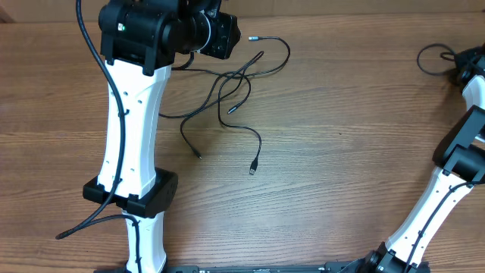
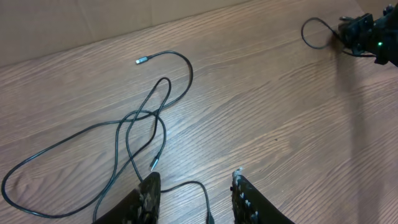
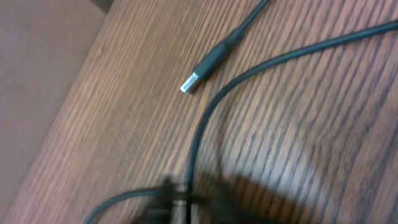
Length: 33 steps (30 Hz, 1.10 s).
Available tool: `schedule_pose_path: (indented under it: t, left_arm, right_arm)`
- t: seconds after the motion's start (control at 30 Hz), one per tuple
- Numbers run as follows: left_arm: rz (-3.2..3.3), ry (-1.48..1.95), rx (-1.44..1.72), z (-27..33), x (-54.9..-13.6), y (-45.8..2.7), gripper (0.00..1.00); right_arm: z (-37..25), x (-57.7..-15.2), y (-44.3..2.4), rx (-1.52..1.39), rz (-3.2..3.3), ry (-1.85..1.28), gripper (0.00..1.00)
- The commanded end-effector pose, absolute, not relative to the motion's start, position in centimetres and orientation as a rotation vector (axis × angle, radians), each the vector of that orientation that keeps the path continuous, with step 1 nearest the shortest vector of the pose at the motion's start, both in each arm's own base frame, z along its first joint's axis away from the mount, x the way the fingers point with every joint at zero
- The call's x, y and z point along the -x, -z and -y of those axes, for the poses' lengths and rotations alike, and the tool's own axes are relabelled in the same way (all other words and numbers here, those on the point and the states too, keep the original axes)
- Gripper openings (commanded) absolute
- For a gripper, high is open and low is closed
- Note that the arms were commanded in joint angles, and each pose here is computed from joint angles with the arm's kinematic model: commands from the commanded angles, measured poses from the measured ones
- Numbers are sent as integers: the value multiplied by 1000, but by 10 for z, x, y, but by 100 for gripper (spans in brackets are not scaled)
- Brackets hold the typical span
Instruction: Untangle cables
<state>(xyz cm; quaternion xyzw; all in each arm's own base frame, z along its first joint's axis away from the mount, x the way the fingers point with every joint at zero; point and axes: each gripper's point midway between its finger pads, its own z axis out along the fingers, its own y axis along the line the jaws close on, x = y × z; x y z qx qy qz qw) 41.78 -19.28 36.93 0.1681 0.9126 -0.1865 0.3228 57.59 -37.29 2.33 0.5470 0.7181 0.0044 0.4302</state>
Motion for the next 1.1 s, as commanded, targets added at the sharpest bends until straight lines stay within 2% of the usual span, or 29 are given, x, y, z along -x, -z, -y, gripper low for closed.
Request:
schedule_pose_path:
  t: [0.0, 0.03, 0.2, 0.3, 0.43, 0.5, 0.67, 0.8, 1.0, 1.03, 1.07]
  left_arm:
    - [-2385, 501, -452, 198, -416, -372, 37]
    - [-2388, 502, -457, 199, -414, -371, 37]
    - [-2399, 504, -467, 202, -411, -370, 38]
    - [-2400, 504, -467, 202, -411, -369, 43]
    - [-2404, 503, -467, 202, -410, -369, 47]
    - [-2400, 502, -467, 202, -411, -369, 48]
    - [-2382, 503, -467, 203, -414, -372, 48]
    - [-2375, 504, -467, 203, -415, -373, 52]
    - [-2375, 504, -467, 203, -415, -373, 51]
    - [-2375, 503, -467, 203, -415, -373, 50]
    - [-2375, 493, -462, 202, -416, -373, 44]
  right_arm:
    - [373, -590, -60, -1241, -1793, -52, 95]
    - [369, -594, -68, -1193, -1820, -67, 100]
    - [358, -598, -132, -1176, -1816, -71, 100]
    - [342, -590, -175, -1178, -1842, -73, 100]
    - [308, -565, -187, -1306, -1938, -119, 100]
    - [269, -558, -180, -1419, -1995, -277, 100]
    - [154, -581, -179, -1060, -2275, -586, 96]
    - [56, -595, -175, -626, -2444, -595, 97]
    - [-86, -590, -170, -272, -2555, -629, 99]
    - [-103, -588, -170, -260, -2559, -622, 98]
    - [-118, -588, -169, -265, -2560, -595, 97]
